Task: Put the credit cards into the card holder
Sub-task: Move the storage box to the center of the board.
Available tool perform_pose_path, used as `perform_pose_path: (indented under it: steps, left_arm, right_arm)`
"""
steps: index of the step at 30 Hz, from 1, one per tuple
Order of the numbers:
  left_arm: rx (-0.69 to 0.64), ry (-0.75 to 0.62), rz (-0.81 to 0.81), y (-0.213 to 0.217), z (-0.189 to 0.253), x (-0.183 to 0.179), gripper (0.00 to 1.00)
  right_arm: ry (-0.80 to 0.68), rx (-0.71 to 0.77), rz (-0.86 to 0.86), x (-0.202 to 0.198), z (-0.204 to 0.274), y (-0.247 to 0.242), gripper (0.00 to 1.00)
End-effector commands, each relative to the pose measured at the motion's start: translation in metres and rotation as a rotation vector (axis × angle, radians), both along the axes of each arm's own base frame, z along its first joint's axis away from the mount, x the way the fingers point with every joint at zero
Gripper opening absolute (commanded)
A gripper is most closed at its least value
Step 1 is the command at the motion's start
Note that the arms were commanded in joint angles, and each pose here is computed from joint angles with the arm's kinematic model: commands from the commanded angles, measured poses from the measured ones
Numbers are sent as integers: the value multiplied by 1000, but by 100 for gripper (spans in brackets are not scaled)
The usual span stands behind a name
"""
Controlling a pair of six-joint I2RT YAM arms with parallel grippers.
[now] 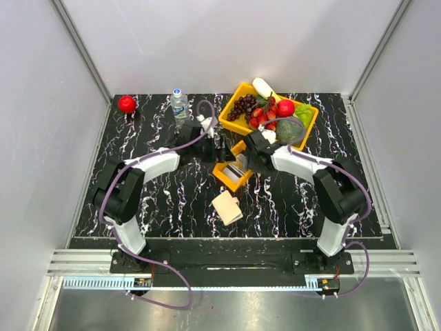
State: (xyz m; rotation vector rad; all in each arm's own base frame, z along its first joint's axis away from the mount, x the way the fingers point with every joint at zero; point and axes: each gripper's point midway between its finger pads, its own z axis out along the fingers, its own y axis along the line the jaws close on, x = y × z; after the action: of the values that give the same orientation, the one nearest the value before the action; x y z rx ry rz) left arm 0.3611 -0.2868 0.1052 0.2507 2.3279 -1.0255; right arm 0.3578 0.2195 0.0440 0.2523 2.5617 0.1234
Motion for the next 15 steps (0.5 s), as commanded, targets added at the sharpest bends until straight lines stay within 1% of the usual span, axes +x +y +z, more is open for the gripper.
perform_pose_path:
  steps: [1, 5, 9, 12, 15]
  left_arm:
    - [-98, -44, -81, -46, 22, -4, 88]
    - [-125, -25, -127, -74, 21, -13, 88]
    - [-146, -25, -170, -99, 25, -17, 88]
    - [-158, -28, -168, -104, 29, -16, 88]
    - [-131, -55, -133, -98, 33, -11, 88]
  right_arm:
    - [-43, -18, -104, -10, 15, -37, 75]
    - [-28, -26, -163, -25, 11, -71, 76]
    - [-45, -21, -181, -38, 20, -94, 77]
    - [-71, 1, -119, -43, 36, -96, 79]
    - [-145, 22, -29, -42, 67, -92, 81]
